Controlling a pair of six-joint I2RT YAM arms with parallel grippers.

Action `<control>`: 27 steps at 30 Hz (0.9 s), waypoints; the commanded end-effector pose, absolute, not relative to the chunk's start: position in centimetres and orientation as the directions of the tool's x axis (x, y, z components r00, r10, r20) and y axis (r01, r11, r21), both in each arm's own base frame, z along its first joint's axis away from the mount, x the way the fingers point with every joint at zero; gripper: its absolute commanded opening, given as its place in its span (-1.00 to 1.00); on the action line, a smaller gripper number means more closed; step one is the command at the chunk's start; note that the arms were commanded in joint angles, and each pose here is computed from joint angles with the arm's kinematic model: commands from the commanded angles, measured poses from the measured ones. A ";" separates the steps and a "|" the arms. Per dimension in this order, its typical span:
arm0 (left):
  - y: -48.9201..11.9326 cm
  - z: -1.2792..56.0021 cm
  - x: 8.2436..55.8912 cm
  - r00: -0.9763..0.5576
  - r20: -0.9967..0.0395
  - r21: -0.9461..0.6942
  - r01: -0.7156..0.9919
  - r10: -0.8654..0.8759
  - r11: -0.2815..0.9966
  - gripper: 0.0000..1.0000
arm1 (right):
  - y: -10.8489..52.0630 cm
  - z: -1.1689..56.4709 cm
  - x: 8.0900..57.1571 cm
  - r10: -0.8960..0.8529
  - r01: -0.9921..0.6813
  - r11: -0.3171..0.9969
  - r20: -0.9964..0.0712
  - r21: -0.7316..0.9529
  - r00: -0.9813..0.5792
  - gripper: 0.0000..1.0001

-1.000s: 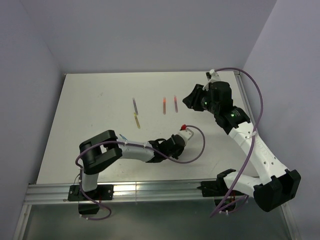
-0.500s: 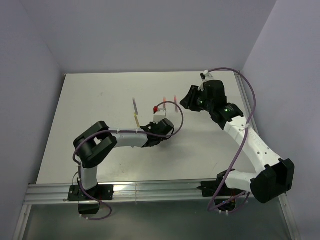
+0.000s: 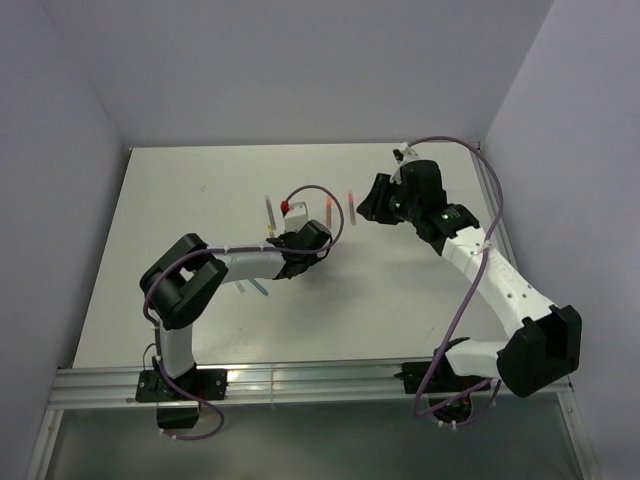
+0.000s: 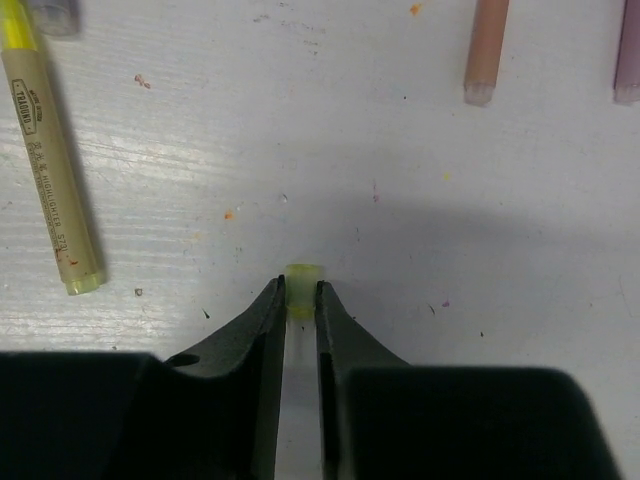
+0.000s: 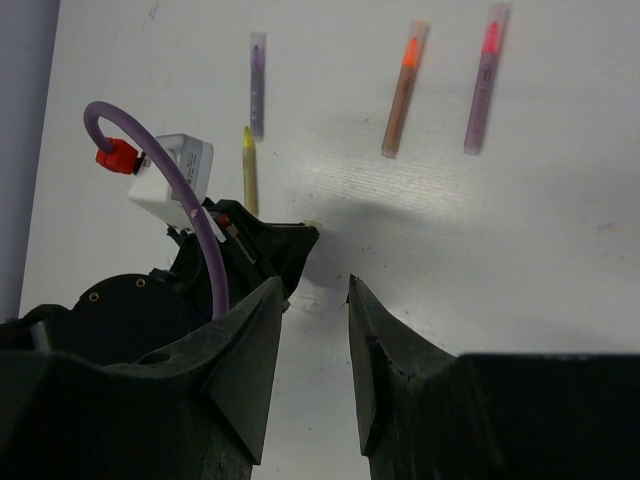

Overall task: Insert the pens into the pen caps
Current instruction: Move the pen cap to the center of the board.

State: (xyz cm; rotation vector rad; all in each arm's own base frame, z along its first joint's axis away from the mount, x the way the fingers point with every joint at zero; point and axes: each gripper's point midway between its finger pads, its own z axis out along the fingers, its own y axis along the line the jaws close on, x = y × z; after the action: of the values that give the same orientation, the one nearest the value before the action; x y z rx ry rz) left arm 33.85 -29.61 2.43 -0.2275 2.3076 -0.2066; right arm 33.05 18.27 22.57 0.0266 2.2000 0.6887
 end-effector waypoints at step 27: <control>-24.1 11.8 32.5 -0.554 -0.730 -0.408 -0.117 -0.400 0.906 -0.17 | 22.4 13.5 31.6 0.001 -0.252 0.921 -0.647 0.298 -0.763 -0.37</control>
State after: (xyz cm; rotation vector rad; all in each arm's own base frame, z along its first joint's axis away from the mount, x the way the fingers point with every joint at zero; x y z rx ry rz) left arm 32.82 -24.75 10.33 -0.3612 2.1718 -0.3527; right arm 32.18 21.91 15.85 -0.1224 2.3636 0.5499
